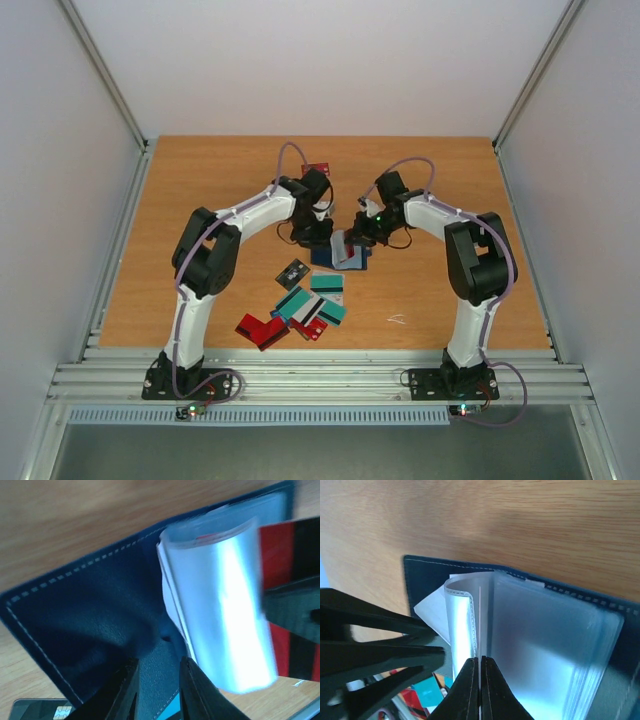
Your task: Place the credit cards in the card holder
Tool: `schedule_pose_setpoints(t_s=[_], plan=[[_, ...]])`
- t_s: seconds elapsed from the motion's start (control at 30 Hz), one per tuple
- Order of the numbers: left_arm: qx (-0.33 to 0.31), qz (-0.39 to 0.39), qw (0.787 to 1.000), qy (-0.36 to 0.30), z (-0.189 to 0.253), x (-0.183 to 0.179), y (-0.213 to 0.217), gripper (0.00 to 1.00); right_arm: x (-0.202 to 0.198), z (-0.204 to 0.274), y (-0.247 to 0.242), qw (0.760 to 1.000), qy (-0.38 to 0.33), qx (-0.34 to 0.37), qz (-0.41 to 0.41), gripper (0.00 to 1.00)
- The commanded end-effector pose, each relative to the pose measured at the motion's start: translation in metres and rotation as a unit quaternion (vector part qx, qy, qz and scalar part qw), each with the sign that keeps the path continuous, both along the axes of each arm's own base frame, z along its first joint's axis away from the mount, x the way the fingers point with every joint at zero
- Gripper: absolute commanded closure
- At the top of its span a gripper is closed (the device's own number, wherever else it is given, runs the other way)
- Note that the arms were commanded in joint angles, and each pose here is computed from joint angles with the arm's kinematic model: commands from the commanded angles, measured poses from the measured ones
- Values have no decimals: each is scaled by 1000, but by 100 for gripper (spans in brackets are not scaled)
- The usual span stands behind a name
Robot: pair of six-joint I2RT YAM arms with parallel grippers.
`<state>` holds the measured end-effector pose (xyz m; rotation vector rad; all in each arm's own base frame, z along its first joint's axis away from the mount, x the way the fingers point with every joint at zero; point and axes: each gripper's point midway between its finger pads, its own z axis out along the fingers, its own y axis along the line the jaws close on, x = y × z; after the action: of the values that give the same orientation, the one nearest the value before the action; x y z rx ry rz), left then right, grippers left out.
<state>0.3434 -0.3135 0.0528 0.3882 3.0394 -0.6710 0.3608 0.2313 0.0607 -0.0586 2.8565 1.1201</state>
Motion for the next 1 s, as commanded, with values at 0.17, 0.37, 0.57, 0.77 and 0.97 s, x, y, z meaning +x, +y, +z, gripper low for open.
schedule_pose_setpoints(t_s=[0.17,0.37,0.57,0.77,0.97], plan=[[-92,38,995,-1,26,0,0,75,2,4,24,996,29,84,-8,99],[-122,71,990,-17,38,-3,18,73,3,10,36,993,34,109,-3,99],[-126,98,987,4,23,-1,31,74,6,11,44,992,38,121,3,99],[-163,92,982,-18,55,-1,25,74,9,-3,51,992,53,117,8,99],[-239,65,968,-27,86,1,5,73,15,-11,53,992,61,108,7,99]])
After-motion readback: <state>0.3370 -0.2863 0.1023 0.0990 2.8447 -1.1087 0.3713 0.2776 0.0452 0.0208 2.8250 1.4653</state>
